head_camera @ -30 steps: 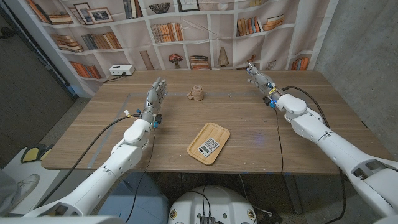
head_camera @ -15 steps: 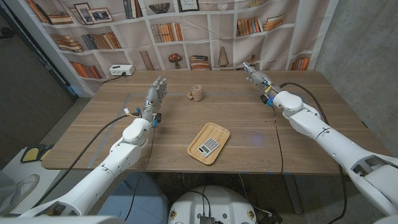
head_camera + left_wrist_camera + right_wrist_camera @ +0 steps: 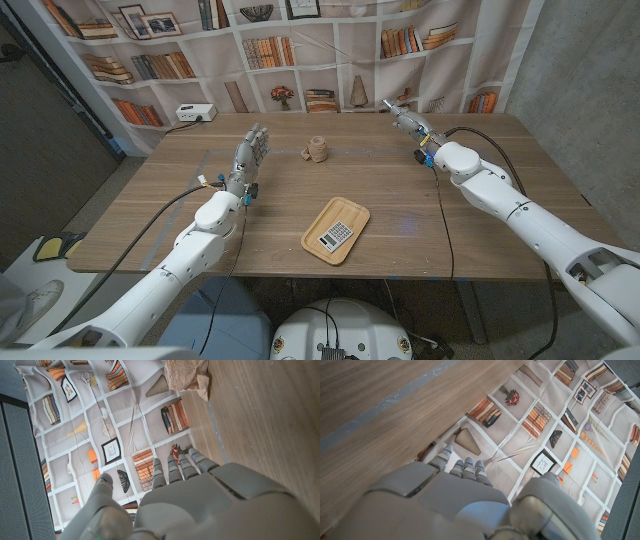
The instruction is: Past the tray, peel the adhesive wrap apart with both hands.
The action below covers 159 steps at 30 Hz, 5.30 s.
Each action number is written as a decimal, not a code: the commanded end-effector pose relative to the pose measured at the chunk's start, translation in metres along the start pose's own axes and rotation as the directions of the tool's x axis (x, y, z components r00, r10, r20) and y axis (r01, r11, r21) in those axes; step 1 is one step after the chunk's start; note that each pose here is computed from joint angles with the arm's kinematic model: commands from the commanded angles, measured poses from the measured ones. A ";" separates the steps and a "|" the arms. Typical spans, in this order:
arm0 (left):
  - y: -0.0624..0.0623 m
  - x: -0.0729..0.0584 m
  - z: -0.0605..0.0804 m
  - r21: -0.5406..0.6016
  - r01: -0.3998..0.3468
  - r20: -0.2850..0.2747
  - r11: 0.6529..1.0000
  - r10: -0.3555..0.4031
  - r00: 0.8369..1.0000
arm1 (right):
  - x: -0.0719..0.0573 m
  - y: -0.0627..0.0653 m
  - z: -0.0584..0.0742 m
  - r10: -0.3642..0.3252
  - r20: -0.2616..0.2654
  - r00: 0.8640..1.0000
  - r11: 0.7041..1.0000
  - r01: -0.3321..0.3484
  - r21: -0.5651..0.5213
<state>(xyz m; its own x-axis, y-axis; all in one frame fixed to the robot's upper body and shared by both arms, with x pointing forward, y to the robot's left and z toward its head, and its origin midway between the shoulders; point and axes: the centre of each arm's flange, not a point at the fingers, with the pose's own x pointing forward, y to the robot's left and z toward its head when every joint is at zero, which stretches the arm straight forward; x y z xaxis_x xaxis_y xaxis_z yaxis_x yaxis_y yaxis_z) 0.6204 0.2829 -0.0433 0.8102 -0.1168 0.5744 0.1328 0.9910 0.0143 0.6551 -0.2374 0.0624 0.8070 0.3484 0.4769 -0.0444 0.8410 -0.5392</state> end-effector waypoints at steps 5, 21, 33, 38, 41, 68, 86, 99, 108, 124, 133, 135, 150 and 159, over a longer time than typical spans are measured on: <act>0.008 -0.001 0.004 0.010 0.014 0.019 1.000 -0.014 1.000 | 0.001 0.003 0.020 -0.010 -0.029 1.000 0.997 0.008 -0.072; 0.007 -0.009 0.010 0.017 0.014 0.036 1.000 -0.014 0.999 | 0.003 0.007 0.032 -0.002 -0.017 1.000 0.993 0.000 -0.117; 0.005 -0.017 0.009 0.015 0.008 0.028 1.000 -0.008 1.000 | 0.013 0.011 0.039 0.027 -0.021 0.999 0.988 -0.030 -0.155; 0.006 -0.018 0.009 0.015 0.002 0.027 1.000 -0.002 1.000 | 0.018 0.010 0.042 0.031 -0.021 0.999 0.986 -0.034 -0.164; 0.007 -0.017 0.008 0.014 0.002 0.026 1.000 -0.002 1.000 | 0.019 0.011 0.047 0.032 -0.024 0.999 0.982 -0.036 -0.184; 0.010 -0.016 0.004 0.002 0.006 0.030 1.000 -0.006 1.000 | 0.029 0.024 0.060 0.041 -0.041 0.998 0.957 -0.051 -0.285; 0.005 -0.016 0.002 -0.026 0.006 0.030 1.000 -0.005 1.000 | 0.037 0.025 0.064 0.052 -0.042 0.998 0.952 -0.062 -0.301; 0.002 -0.018 0.000 -0.033 0.005 0.031 0.999 -0.004 1.000 | 0.044 0.027 0.069 0.066 -0.044 0.997 0.943 -0.076 -0.325; 0.004 -0.019 -0.002 -0.035 -0.002 0.030 0.999 0.003 1.000 | 0.048 0.030 0.074 0.057 -0.063 0.996 0.931 -0.076 -0.357; 0.001 -0.017 0.001 -0.026 0.008 0.038 1.000 -0.007 0.999 | 0.056 0.031 0.083 0.081 -0.066 0.994 0.914 -0.101 -0.393; -0.004 -0.018 0.005 -0.013 0.004 0.065 1.000 -0.003 0.998 | 0.058 0.029 0.089 0.095 -0.074 0.993 0.904 -0.117 -0.412; -0.006 -0.019 0.006 -0.017 0.007 0.066 1.000 -0.006 0.998 | 0.059 0.028 0.090 0.098 -0.080 0.992 0.903 -0.122 -0.413; -0.016 -0.025 -0.003 -0.014 0.005 0.036 1.000 -0.005 0.999 | 0.064 0.016 0.097 0.120 -0.076 0.990 0.865 -0.142 -0.482; -0.014 -0.028 -0.003 -0.012 -0.005 0.039 1.000 0.005 0.999 | 0.067 0.018 0.098 0.129 -0.079 0.988 0.851 -0.151 -0.503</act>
<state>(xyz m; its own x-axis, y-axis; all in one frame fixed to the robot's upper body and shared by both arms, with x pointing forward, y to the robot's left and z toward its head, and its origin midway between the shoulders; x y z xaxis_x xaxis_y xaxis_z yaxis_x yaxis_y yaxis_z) 0.5991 0.2722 -0.0593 0.7844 -0.1154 0.6095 0.1439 0.9896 0.0022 0.6492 -0.1597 0.1483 0.8392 0.4113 0.3558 0.1275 0.4871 -0.8640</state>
